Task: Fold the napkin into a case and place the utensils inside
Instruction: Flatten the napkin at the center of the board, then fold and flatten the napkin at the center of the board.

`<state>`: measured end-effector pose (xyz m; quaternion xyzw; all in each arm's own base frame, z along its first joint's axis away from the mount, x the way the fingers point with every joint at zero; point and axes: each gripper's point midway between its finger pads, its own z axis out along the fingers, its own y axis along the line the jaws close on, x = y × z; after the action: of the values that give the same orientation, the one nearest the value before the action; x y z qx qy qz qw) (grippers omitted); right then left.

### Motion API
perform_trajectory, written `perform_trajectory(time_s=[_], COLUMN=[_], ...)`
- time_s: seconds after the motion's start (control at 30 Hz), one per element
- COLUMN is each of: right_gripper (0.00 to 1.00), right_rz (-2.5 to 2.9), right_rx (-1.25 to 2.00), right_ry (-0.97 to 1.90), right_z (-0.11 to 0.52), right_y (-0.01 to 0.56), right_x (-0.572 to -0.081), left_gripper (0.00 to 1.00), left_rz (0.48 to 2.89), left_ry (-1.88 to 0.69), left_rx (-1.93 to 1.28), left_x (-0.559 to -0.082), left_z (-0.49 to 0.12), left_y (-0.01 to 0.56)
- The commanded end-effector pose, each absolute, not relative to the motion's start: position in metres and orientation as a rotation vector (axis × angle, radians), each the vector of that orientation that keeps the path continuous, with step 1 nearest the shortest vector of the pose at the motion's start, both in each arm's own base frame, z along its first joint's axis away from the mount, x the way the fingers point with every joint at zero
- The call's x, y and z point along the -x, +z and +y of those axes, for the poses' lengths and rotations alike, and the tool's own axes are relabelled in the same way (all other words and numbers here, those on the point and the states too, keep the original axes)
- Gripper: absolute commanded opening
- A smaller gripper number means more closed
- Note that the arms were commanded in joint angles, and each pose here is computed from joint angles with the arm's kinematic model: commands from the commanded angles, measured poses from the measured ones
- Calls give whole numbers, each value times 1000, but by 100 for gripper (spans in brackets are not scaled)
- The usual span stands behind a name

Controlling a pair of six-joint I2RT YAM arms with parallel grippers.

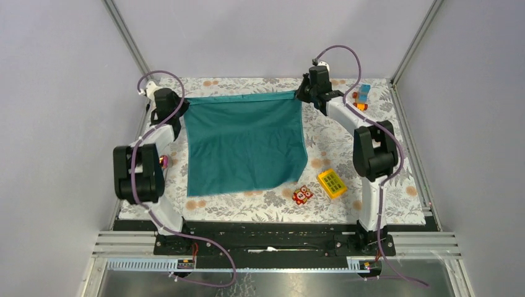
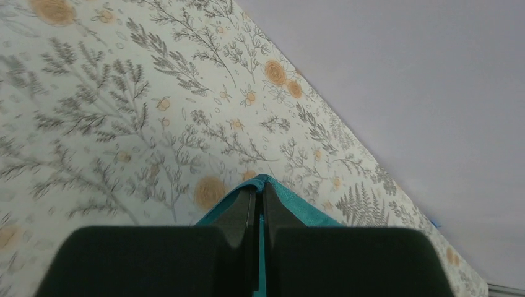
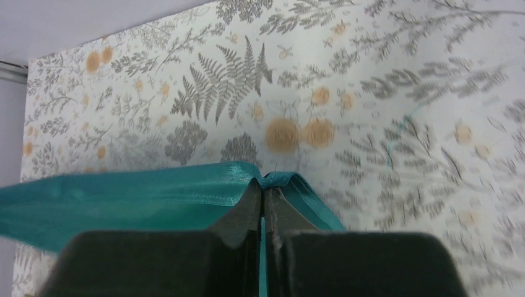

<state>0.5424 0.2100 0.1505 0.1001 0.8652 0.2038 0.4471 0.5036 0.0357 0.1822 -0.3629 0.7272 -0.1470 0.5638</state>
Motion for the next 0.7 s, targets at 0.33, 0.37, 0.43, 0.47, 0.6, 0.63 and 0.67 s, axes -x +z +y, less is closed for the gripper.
perform_trajectory(time_s=[0.33, 0.37, 0.43, 0.47, 0.6, 0.63, 0.67], right_gripper=[0, 0, 0, 0, 0, 0, 0], right_rz=[2085, 2100, 2157, 2187, 2290, 2320, 2347], right_rx=[-91, -95, -106, -111, -133, -141, -135], right_ry=[712, 714, 702, 690, 645, 634, 640], right_z=[247, 246, 242, 239, 225, 221, 221], right_y=[134, 137, 140, 140, 145, 144, 144], right_x=[-611, -608, -594, -586, -549, -540, -530], left_gripper=[0, 0, 0, 0, 0, 0, 0], left_rz=[1646, 1674, 1743, 1793, 2028, 2081, 2134], left_ry=[-523, -527, -515, -506, -461, -437, -440], left_rx=[722, 734, 789, 829, 986, 1045, 1084], left_x=[-573, -570, -560, -552, -515, -501, -488], left_z=[26, 24, 24, 25, 22, 23, 20], left_y=[174, 169, 158, 150, 126, 118, 111])
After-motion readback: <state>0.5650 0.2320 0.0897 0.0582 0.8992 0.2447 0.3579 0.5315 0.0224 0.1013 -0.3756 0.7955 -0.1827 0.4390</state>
